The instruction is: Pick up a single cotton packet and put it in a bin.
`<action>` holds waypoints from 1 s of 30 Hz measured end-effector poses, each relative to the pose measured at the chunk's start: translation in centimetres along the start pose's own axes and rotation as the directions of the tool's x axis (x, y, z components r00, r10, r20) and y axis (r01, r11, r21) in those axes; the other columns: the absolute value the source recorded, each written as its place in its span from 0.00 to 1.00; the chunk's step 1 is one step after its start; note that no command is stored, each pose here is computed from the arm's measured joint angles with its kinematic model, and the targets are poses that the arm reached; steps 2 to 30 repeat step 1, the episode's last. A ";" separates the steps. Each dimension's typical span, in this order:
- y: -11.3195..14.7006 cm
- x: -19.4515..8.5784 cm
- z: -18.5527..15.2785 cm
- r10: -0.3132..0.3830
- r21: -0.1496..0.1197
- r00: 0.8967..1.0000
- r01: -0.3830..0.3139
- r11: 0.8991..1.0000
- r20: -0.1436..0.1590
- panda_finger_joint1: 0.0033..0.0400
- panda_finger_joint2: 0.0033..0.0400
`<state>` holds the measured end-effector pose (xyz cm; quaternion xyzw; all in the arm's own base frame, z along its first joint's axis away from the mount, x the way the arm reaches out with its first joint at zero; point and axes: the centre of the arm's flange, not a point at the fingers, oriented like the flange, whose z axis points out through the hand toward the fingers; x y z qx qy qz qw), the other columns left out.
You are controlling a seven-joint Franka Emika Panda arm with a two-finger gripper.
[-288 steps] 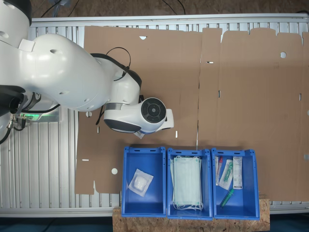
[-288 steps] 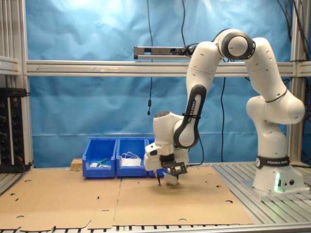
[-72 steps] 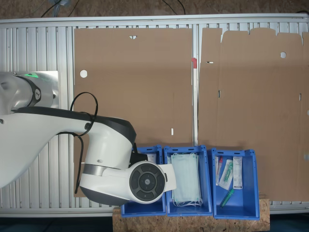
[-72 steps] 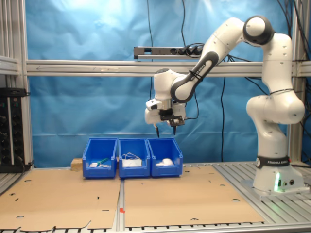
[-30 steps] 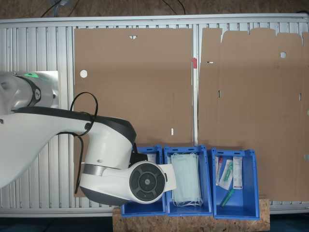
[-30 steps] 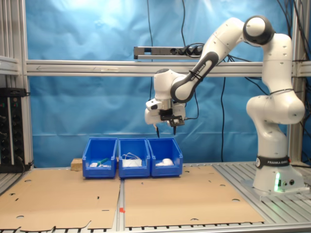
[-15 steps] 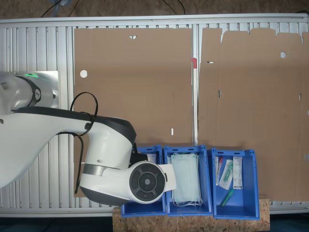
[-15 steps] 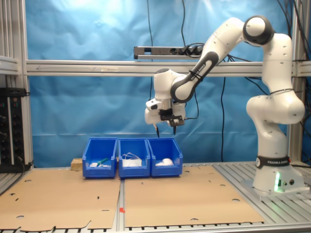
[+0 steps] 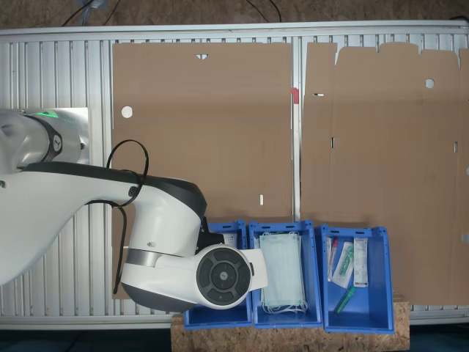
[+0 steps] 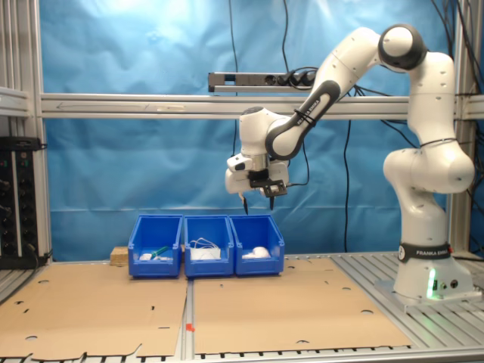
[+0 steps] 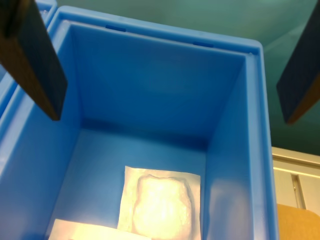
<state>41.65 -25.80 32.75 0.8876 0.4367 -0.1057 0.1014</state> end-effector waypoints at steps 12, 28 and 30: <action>0.0 0.0 0.0 0.000 0.000 1.000 0.000 1.000 0.000 1.00 1.00; 0.0 0.0 0.0 0.000 0.000 1.000 0.000 1.000 0.000 1.00 1.00; 0.0 0.0 0.0 0.000 0.000 1.000 0.000 1.000 0.000 1.00 1.00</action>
